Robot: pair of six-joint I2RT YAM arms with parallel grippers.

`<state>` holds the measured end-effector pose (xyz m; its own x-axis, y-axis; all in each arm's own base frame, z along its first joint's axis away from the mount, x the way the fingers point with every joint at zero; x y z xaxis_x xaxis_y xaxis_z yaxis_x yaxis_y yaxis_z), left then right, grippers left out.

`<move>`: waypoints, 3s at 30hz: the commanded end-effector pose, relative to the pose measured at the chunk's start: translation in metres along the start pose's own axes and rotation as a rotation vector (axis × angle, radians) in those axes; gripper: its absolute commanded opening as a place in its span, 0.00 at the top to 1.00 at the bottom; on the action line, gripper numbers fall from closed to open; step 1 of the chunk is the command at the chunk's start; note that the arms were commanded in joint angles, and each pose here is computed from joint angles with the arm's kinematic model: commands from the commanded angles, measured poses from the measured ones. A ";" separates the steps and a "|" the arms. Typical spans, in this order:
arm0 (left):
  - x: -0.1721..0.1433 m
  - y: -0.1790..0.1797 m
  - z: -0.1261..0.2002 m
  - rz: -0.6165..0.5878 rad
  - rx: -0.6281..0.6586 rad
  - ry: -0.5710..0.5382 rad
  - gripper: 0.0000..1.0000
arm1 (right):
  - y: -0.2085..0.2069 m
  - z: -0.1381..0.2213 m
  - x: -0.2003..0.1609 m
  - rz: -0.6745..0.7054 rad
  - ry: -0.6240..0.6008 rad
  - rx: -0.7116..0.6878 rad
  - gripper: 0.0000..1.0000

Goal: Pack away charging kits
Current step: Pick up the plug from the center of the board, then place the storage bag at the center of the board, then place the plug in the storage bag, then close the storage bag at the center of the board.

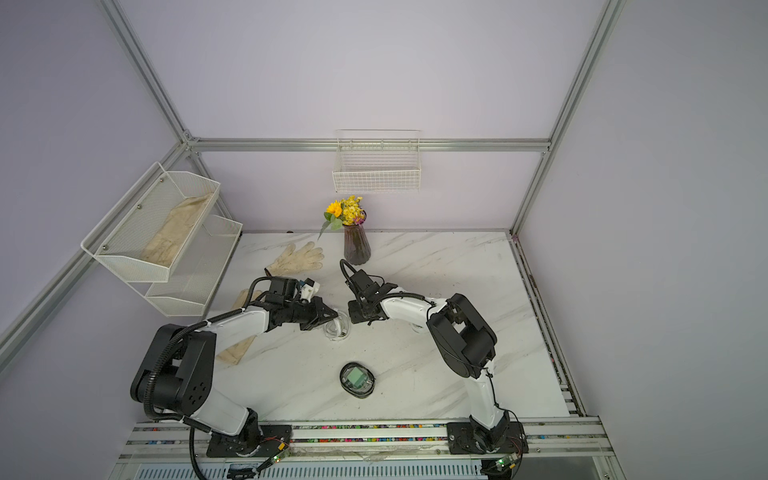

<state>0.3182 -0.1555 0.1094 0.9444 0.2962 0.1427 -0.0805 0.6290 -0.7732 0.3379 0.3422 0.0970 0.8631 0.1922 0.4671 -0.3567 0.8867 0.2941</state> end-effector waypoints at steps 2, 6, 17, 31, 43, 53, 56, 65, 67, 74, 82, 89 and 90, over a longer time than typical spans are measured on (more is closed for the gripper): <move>-0.001 -0.003 -0.001 -0.016 -0.027 0.009 0.90 | 0.041 0.016 0.006 -0.031 -0.035 0.190 0.71; -0.001 -0.006 -0.001 -0.010 -0.073 0.008 0.91 | 0.047 0.004 -0.002 -0.024 -0.005 0.216 0.70; -0.010 -0.004 0.007 -0.011 -0.146 0.015 0.94 | 0.055 -0.013 -0.006 -0.012 0.020 0.280 0.68; -0.016 0.003 0.010 0.042 -0.202 0.001 0.94 | 0.072 -0.023 0.011 -0.049 -0.008 0.369 0.53; -0.018 0.012 0.010 0.059 -0.165 0.003 0.94 | 0.063 0.006 0.013 -0.062 -0.028 0.379 0.38; -0.016 0.012 0.010 0.060 -0.155 -0.001 0.93 | 0.052 0.000 -0.001 -0.092 0.002 0.365 0.65; -0.017 0.012 0.010 0.064 -0.153 0.002 0.93 | 0.053 -0.011 -0.004 -0.106 0.023 0.382 0.71; -0.016 0.016 0.007 0.090 -0.138 0.008 0.86 | 0.052 -0.017 -0.008 -0.129 0.042 0.434 0.72; -0.014 0.015 0.007 0.090 -0.142 0.006 0.75 | 0.046 -0.006 -0.002 -0.132 0.010 0.417 0.68; -0.002 -0.001 0.018 0.025 -0.107 -0.006 0.39 | 0.032 0.040 0.019 -0.103 -0.101 0.374 0.44; 0.009 -0.007 0.039 -0.051 0.051 -0.052 0.31 | 0.033 0.035 0.013 -0.067 -0.062 0.377 0.40; 0.006 0.009 0.040 -0.065 0.152 -0.053 0.31 | 0.037 0.014 0.014 -0.037 -0.009 0.382 0.49; 0.006 0.010 0.040 -0.063 0.154 -0.053 0.31 | 0.036 0.010 0.014 -0.039 -0.001 0.377 0.53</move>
<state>0.2977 -0.1209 0.1059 0.9414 0.3098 0.1332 -0.1414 0.7212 -0.6782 0.3327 0.3673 0.1264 0.8786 0.1260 0.4606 -0.4146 0.6800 0.6047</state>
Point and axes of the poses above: each gripper's point midway between its finger pads, its own z axis back along the fingers, its own y axis along the line the jaws close on, x = y × z, the point moved 4 cm from there along z, back along the fingers, and after that the axes turned 1 degree about z, right-handed, at the moved point
